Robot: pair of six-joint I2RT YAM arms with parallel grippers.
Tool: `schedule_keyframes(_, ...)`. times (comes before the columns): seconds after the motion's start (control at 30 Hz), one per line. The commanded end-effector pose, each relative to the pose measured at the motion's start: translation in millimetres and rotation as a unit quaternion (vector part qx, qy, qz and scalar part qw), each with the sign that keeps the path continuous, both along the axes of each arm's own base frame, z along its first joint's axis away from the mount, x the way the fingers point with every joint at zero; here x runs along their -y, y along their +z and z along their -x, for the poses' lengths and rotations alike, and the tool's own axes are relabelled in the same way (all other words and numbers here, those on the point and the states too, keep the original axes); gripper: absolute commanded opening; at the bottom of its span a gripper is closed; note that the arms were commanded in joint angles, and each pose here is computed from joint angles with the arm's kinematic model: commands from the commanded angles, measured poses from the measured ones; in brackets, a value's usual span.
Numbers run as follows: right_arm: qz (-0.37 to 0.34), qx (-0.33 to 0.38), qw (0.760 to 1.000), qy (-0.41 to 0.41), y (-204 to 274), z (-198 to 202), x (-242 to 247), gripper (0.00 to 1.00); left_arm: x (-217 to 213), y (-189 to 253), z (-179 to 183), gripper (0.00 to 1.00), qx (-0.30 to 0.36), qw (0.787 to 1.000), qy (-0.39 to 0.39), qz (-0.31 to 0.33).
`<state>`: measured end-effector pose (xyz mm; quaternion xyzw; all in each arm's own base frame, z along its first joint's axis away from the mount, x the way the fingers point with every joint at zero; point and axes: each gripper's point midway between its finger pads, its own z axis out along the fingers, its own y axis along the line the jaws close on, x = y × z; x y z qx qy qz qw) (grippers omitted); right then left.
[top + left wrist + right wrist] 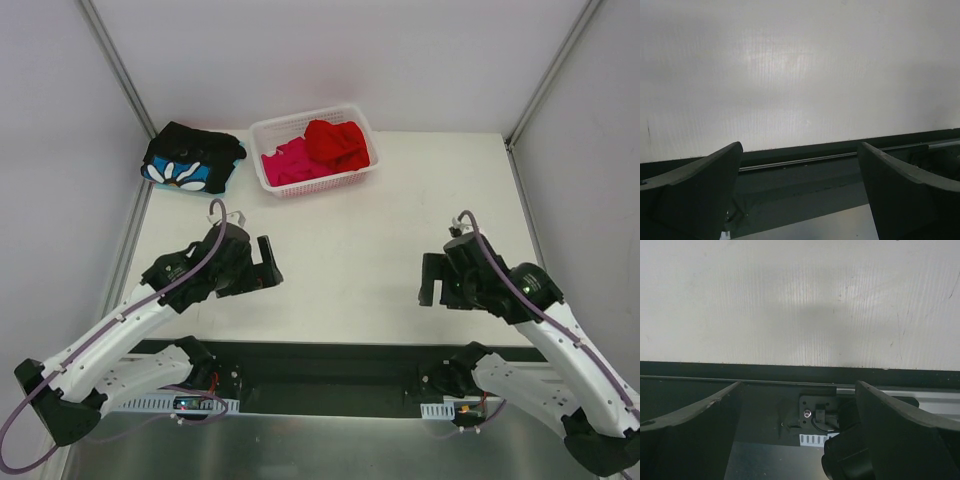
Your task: Fold and stack the t-shirts
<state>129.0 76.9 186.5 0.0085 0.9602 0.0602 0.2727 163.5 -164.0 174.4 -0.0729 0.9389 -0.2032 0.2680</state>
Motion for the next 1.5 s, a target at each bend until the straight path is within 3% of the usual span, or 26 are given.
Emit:
schedule_keyframes(0.0, 0.03, 0.004, 0.999, 0.019, 2, -28, -14, 0.96, -19, 6, 11, 0.99, -0.013, 0.999, 0.03, -0.023)
schedule_keyframes(0.1, 0.035, -0.012, 0.998, 0.048, 5, -55, -39, 0.96, -16, 7, 16, 0.99, -0.027, 0.999, 0.02, -0.02)
schedule_keyframes(0.2, -0.007, -0.019, 0.997, 0.073, 26, -85, -71, 0.96, -16, 6, 18, 0.99, -0.037, 0.999, 0.02, -0.025)
schedule_keyframes(0.47, -0.045, -0.1, 0.983, 0.146, 39, -201, -160, 0.96, -12, 17, 19, 0.99, -0.026, 1.0, -0.001, -0.014)
schedule_keyframes(0.57, -0.057, -0.161, 0.969, 0.178, 13, -207, -180, 0.96, -11, 17, 23, 0.99, -0.028, 1.0, -0.01, -0.007)
schedule_keyframes(0.67, -0.084, -0.153, 0.959, 0.222, 7, -214, -197, 0.96, -13, 16, 26, 0.99, -0.024, 1.0, -0.014, -0.004)
schedule_keyframes(1.07, -0.066, -0.051, 0.943, 0.322, 0, -246, -206, 0.96, -5, 3, 27, 0.99, -0.038, 0.999, -0.026, 0.003)
schedule_keyframes(1.47, -0.054, 0.142, 0.941, 0.301, 19, -341, -228, 0.96, 2, -4, 22, 0.99, -0.05, 0.998, -0.033, -0.004)
